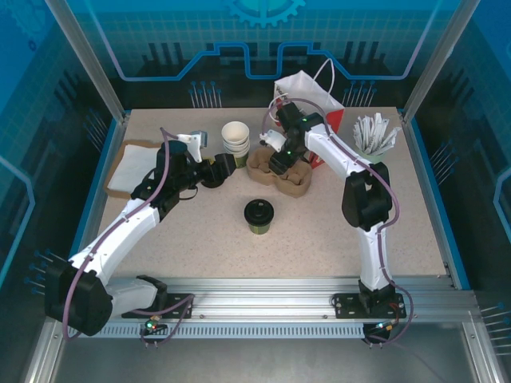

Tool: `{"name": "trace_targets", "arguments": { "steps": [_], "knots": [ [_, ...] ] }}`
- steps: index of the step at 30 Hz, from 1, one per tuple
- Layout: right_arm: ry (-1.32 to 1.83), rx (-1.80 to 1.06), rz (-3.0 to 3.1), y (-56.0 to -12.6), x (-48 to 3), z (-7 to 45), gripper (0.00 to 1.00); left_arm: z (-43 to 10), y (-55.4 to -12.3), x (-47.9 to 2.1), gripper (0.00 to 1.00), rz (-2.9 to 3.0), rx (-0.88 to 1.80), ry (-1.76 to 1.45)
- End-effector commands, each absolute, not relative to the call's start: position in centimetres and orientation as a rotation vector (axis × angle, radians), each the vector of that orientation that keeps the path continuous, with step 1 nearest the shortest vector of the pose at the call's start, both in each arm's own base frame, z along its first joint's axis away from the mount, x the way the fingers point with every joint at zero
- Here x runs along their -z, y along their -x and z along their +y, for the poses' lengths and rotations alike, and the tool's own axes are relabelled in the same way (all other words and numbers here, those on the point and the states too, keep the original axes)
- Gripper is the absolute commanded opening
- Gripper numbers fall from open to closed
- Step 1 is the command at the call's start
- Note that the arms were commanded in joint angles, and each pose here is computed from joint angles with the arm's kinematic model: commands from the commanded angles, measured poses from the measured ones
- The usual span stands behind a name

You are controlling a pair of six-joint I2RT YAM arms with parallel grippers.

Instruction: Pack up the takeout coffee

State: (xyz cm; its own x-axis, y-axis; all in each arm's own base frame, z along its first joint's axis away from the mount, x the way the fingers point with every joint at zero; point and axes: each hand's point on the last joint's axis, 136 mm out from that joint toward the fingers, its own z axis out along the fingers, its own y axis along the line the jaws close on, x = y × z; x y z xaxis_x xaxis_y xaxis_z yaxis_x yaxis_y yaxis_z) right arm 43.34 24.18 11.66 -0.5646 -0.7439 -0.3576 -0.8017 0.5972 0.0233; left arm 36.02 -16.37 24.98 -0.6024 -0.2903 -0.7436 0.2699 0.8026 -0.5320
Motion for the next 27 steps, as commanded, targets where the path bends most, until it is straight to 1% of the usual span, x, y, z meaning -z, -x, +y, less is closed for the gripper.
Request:
{"name": "trace_targets", "arguments": {
  "steps": [1,4,11,14,17,27],
  "knots": [
    [1.286,-0.288,2.539,-43.3,-11.0,23.9,0.45,-15.9,-36.1,-25.1,0.91,2.067,0.742,-0.001],
    [1.294,-0.288,2.545,-43.2,-10.8,23.9,0.42,-15.8,-36.1,-25.0,0.91,2.069,0.737,-0.002],
    [1.315,-0.270,2.553,-43.2,-10.5,23.7,0.42,-15.9,-36.0,-24.9,0.91,2.070,0.743,0.000],
    [1.319,-0.278,2.546,-43.2,-10.7,23.8,0.39,-15.8,-36.0,-24.7,0.91,2.071,0.742,0.003],
    [1.313,-0.289,2.528,-43.2,-11.4,24.0,0.34,-15.8,-36.0,-24.7,0.91,2.072,0.741,0.003],
    [1.269,-0.307,2.460,-43.1,-14.7,24.2,0.28,-15.7,-35.7,-24.6,0.91,2.071,0.744,0.001]
  ]
}}
